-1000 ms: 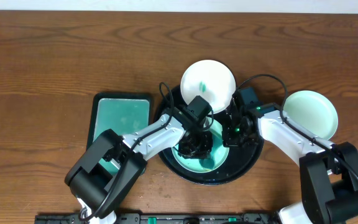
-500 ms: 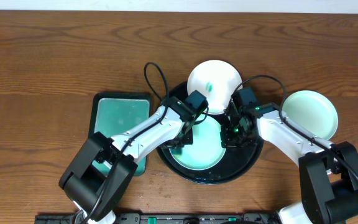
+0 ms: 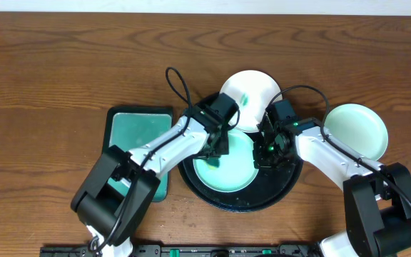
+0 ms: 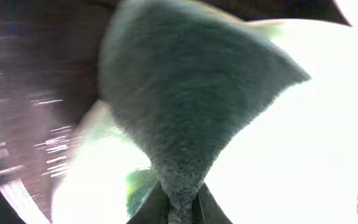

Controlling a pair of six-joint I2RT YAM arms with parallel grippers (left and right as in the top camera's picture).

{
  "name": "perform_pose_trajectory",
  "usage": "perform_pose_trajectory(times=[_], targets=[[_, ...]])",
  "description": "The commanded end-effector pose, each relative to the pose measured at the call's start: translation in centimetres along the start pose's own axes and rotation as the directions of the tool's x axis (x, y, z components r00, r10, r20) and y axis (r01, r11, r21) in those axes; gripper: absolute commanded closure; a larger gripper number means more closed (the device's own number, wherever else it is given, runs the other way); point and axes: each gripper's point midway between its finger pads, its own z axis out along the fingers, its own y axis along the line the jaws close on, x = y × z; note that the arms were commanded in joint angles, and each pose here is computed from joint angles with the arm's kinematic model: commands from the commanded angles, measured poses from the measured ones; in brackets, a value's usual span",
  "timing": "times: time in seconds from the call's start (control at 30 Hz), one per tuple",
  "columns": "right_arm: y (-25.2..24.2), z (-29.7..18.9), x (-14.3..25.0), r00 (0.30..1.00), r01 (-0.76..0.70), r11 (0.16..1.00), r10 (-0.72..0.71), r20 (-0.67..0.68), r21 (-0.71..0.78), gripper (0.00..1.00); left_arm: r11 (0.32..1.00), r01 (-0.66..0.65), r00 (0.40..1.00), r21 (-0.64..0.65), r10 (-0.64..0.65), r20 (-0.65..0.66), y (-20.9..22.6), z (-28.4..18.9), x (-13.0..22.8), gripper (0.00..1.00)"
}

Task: Clean dirty plates on tray and stack at the side
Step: 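Scrub the plate with the sponge while the right gripper holds it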

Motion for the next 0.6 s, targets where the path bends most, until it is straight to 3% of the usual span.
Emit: perform_pose_trajectory(times=[0.0,0.1,0.23,0.4,0.57], targets=[[-1.6,0.1,-0.2,1.0,-0.007,0.997,0.006,0.011,0.077,0.99,0.972,-0.009,0.971,0.236,0.065,-0.23,-4.1,2.3,3.8,0.93],[-1.6,0.1,-0.2,1.0,-0.007,0.997,0.006,0.011,0.077,0.99,0.944,-0.019,0.947,0.329,0.123,-0.297,-5.9,2.2,5.5,0.93],[-1.6,0.1,-0.3,1.0,-0.006,0.997,0.005,0.013,0.076,0.99,0.904,-0.085,0.929,0.418,0.223,-0.295,-8.1,1.7,6.9,0.92],[-1.6,0.1,-0.2,1.0,-0.006,0.997,0.005,0.012,0.076,0.99,0.891,-0.143,0.915,0.431,0.285,-0.286,-9.1,1.8,8.4,0.92],[-1.6,0.1,-0.2,1.0,-0.006,0.997,0.005,0.012,0.076,0.99,0.899,-0.128,0.925,0.42,0.26,-0.276,-8.5,1.1,7.5,0.93]])
